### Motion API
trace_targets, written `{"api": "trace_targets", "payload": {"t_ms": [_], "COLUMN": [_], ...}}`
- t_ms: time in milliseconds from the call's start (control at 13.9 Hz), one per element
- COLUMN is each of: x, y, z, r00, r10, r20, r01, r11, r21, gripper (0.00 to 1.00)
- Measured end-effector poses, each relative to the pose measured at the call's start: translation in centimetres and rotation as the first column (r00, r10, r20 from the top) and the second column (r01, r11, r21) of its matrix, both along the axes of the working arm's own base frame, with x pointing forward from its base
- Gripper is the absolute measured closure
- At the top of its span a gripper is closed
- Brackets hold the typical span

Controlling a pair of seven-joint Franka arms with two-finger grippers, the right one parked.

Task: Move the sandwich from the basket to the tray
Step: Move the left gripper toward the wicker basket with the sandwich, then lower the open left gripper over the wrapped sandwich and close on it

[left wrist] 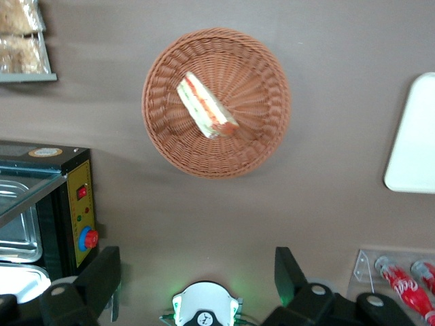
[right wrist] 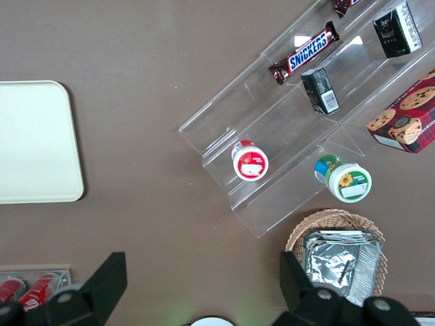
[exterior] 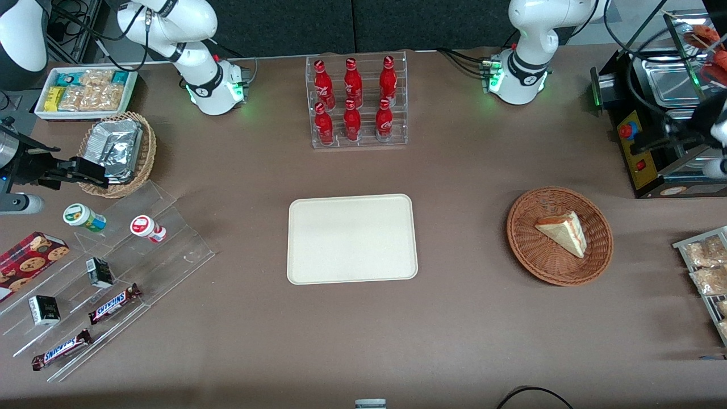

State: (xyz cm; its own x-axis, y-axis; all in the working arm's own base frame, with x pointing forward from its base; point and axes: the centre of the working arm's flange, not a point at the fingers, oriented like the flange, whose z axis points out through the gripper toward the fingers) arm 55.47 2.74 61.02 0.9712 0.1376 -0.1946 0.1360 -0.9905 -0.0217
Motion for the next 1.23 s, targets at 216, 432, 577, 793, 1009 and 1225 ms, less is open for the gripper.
{"api": "trace_targets", "payload": {"t_ms": [216,432,577,793,1009,1225], "x": [1.4,2.1,2.4,2.1,1.4,0.4], "y": [1.7,1.2,0.7,0.1,-0.2,-0.5], "z": [-4.8,-10.6,-14.0,-18.1,-22.2,-25.7], "r00": [0.988,0.954,0.916,0.871,0.820,0.751], "r10": [0.154,0.300,0.395,0.478,0.547,0.625], "r20": [-0.002,0.028,0.073,0.115,0.170,0.215], "r01": [-0.153,-0.301,-0.399,-0.486,-0.558,-0.638], "r11": [0.988,0.952,0.915,0.873,0.829,0.770], "r21": [0.027,0.053,0.056,0.051,0.023,-0.008], "gripper": [0.00,0.00,0.00,0.00,0.00,0.00]}}
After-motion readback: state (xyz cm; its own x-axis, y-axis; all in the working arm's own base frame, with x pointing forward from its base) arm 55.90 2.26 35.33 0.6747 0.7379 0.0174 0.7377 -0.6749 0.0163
